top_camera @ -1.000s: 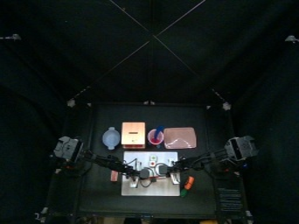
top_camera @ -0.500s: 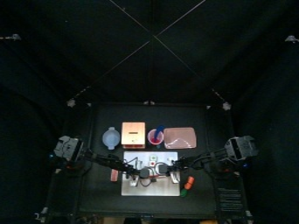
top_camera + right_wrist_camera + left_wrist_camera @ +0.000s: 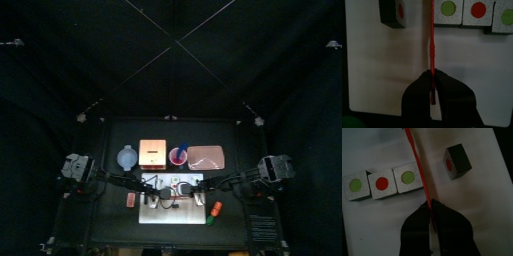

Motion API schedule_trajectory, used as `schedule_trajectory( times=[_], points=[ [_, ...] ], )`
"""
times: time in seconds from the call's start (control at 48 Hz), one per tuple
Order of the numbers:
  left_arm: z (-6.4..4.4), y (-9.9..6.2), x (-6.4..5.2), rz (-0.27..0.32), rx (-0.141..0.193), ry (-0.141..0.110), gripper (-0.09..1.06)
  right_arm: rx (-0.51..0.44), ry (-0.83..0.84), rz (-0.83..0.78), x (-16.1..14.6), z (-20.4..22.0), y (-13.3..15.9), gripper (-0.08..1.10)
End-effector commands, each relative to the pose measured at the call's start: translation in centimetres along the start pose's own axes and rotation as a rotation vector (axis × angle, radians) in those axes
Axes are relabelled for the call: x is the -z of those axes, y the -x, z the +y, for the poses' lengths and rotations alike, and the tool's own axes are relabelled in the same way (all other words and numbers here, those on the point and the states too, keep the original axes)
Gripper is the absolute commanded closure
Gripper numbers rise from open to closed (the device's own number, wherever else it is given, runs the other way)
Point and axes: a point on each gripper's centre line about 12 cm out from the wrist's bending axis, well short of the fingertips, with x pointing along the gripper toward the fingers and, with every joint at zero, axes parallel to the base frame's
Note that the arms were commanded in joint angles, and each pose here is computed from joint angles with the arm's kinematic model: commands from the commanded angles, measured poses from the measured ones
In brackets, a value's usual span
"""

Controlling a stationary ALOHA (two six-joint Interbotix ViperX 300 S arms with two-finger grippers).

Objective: Cut the sushi into 4 pieces with the knife
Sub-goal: Cut the sushi into 4 pieces

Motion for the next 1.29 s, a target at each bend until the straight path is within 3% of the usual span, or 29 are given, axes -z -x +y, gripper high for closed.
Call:
schedule_trajectory(
  times=[0.021, 0.333, 0.646, 0.875, 1.125, 1.292],
  points=[
    [0.3, 1.0, -1.7, -0.052, -0.008, -0.016, 0.60, 0.001, 0.003, -0.068, -2.1, -0.1, 1.6, 0.89],
    [0.1, 2.7, -3.6, -0.149, -0.007, -0.026, 0.52, -0.015, 0.009, -0.063, -2.7, 0.4, 2.9, 0.89],
    [-0.7, 3.7, -4.3, -0.202, 0.006, -0.037, 0.31, -0.027, 0.013, -0.062, -2.8, 0.8, 3.5, 0.89],
    [-0.7, 6.5, -4.7, -0.257, 0.003, -0.033, 0.27, -0.052, 0.002, -0.059, -2.2, 1.3, 6.3, 0.89],
    [-0.4, 10.3, -4.6, -0.416, -0.003, -0.020, 0.28, -0.154, -0.073, 0.028, 1.2, 2.4, 10.8, 0.89],
    [0.0, 12.7, -4.4, -0.561, -0.011, 0.005, 0.28, -0.224, -0.156, 0.097, 4.2, 2.6, 12.7, 0.88]
  ],
)
